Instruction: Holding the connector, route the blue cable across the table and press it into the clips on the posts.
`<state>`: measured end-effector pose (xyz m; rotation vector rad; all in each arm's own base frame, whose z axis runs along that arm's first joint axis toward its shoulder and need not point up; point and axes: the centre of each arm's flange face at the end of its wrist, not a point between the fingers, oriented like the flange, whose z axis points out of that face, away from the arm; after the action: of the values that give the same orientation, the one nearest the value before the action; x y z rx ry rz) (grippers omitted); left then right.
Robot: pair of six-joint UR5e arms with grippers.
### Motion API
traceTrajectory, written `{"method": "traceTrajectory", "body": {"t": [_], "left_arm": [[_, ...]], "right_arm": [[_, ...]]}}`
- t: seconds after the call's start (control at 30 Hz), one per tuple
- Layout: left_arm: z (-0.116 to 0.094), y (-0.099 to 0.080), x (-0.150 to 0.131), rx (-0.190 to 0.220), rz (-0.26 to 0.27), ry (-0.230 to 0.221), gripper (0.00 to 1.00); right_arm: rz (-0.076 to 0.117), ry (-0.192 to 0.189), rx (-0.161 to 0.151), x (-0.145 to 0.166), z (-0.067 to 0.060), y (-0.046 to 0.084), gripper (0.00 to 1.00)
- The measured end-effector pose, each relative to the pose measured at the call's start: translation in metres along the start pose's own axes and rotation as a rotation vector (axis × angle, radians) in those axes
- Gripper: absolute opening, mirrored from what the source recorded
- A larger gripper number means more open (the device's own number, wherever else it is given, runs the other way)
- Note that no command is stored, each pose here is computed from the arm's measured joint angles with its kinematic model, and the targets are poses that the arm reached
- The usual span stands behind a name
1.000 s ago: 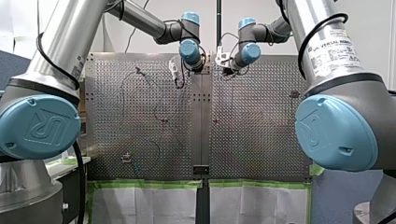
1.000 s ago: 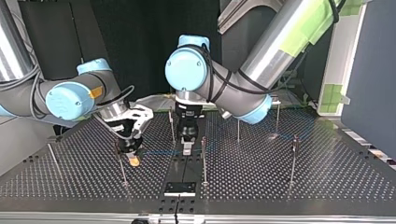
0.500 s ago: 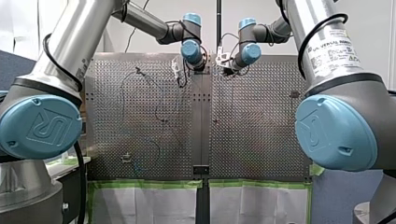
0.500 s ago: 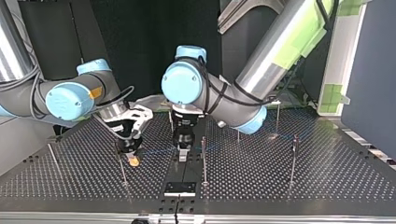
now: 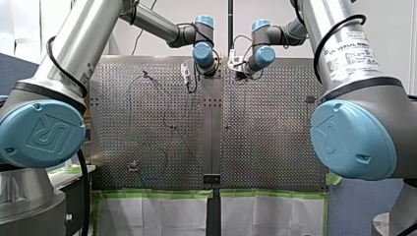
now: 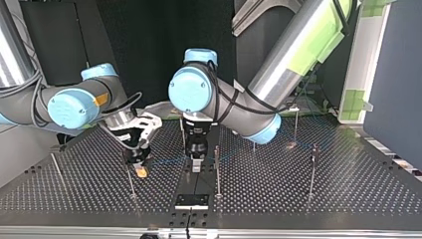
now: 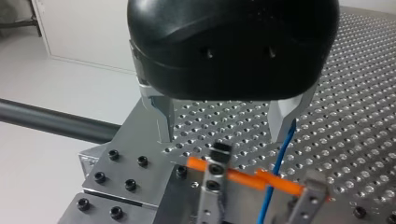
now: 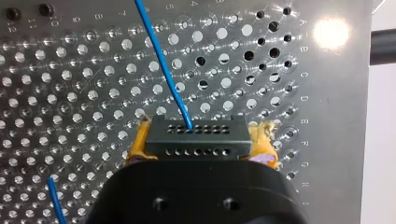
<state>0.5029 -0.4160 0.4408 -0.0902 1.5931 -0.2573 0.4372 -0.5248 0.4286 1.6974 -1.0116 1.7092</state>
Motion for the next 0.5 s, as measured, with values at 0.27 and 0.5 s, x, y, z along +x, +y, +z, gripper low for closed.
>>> {"method": "traceTrajectory", "body": {"t": [0.27,0.5], "left_arm": [[-0.010,-0.001,-0.009,-0.023,0.004,0.005,1.00],[-0.024,-0.005,-0.007,-0.031,0.038,0.045,1.00]], "right_arm": [[0.000,0.000,-0.003,0.000,0.000,0.002,0.00],[0.000,-0.001,-0.004,-0.001,0.001,0.003,0.00]]}}
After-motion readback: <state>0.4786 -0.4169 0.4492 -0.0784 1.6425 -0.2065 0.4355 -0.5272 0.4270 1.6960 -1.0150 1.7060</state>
